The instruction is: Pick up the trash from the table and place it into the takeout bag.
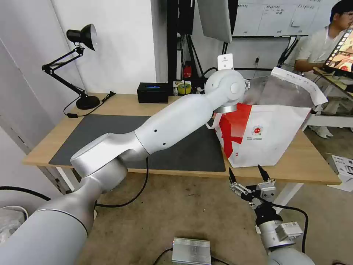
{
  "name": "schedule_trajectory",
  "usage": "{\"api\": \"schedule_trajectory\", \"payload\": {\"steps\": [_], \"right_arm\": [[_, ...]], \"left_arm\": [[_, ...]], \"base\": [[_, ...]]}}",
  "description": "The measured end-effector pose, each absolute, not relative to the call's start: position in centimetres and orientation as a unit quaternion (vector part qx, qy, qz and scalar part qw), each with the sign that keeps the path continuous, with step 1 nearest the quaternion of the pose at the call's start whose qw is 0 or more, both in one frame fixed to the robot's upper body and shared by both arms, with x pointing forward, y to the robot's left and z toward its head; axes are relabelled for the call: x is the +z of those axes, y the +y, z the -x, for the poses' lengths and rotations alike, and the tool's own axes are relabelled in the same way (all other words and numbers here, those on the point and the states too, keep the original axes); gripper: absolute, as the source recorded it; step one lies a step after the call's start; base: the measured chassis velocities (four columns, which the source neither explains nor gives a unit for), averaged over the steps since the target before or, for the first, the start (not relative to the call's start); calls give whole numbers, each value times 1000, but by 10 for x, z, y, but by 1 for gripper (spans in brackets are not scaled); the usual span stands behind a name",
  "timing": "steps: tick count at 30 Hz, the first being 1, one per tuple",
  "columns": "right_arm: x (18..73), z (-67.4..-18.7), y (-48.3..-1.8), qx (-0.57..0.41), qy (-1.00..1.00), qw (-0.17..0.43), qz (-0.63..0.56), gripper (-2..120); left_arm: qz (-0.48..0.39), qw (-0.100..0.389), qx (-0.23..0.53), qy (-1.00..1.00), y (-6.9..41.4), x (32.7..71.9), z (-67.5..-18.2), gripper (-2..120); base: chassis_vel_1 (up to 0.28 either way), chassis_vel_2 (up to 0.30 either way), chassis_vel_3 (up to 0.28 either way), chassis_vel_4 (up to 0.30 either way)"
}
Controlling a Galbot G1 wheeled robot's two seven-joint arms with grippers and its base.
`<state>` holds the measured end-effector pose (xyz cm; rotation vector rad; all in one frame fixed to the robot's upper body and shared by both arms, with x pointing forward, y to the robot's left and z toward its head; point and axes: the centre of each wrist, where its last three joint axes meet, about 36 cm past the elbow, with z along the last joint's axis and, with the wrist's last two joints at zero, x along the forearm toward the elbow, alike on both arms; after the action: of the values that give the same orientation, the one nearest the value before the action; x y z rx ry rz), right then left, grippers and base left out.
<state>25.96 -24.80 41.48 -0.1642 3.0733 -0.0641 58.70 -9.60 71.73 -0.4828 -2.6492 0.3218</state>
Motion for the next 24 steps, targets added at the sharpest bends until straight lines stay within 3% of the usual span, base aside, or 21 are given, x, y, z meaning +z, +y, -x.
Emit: {"api": "schedule_trajectory", "payload": {"steps": [11, 14, 19, 22, 24], "right_arm": [[415, -260, -248, -21, 998, 32, 53, 100], [415, -260, -248, -21, 998, 32, 53, 100], [415, -260, -248, -21, 998, 32, 53, 100], [415, -260, -248, -21, 998, 32, 53, 100], [415, -260, -248, -21, 998, 32, 53, 100]], "left_arm": [[202, 150, 134, -958, -66, 727, -583, 100], [203, 101, 117, -967, -37, 712, -587, 100], [200, 58, 102, -973, -6, 693, -590, 100], [215, -1, 70, -974, 34, 662, -593, 100], [221, -14, 58, -974, 49, 651, -592, 100]], "base": [[0, 0, 0, 0], [0, 0, 0, 0], [0, 0, 0, 0], [0, 0, 0, 0], [0, 0, 0, 0]]}}
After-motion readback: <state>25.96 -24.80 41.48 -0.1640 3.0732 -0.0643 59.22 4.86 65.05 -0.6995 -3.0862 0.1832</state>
